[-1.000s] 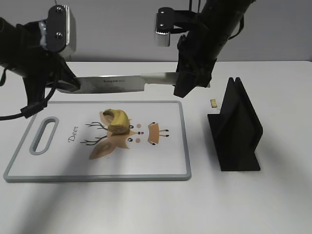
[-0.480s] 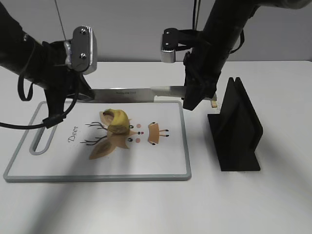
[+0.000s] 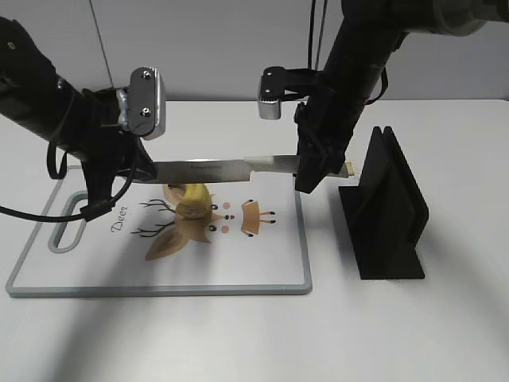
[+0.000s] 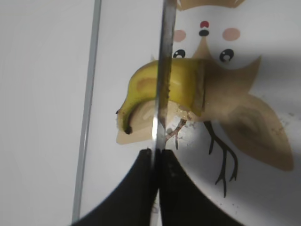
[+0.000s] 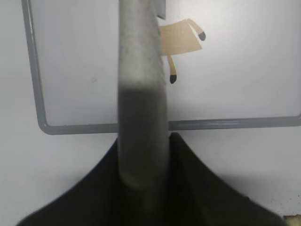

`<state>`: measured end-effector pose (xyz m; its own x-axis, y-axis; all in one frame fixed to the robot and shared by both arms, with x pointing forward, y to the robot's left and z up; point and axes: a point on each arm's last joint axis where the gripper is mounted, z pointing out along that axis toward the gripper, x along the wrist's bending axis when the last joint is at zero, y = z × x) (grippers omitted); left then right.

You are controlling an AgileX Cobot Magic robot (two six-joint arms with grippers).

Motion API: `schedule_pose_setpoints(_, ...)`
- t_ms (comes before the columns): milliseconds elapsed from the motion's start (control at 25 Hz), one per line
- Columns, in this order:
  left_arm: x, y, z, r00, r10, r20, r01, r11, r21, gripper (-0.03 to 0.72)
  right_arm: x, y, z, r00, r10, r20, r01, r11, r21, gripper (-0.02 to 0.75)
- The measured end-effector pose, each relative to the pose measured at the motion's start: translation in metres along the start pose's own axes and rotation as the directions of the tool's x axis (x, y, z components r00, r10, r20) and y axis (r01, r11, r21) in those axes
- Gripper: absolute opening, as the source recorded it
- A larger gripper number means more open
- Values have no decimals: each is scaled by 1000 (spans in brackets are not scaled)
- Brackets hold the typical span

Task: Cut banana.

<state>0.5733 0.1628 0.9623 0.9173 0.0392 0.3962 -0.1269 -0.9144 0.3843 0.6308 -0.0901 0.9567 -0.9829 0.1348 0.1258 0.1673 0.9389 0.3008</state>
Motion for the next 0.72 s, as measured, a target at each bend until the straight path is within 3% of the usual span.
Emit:
schedule_pose_setpoints(240,-3,-5,11,1000,-8,27,8,1000,13,0,-4,-4,16,1000,13,-27,-13,1000,16,202)
schedule_pose_setpoints(720,-3,-8,22,999,-43,23,42,999,17,-1,-12,-3,12,1000,10,11,-10,1000,6,202)
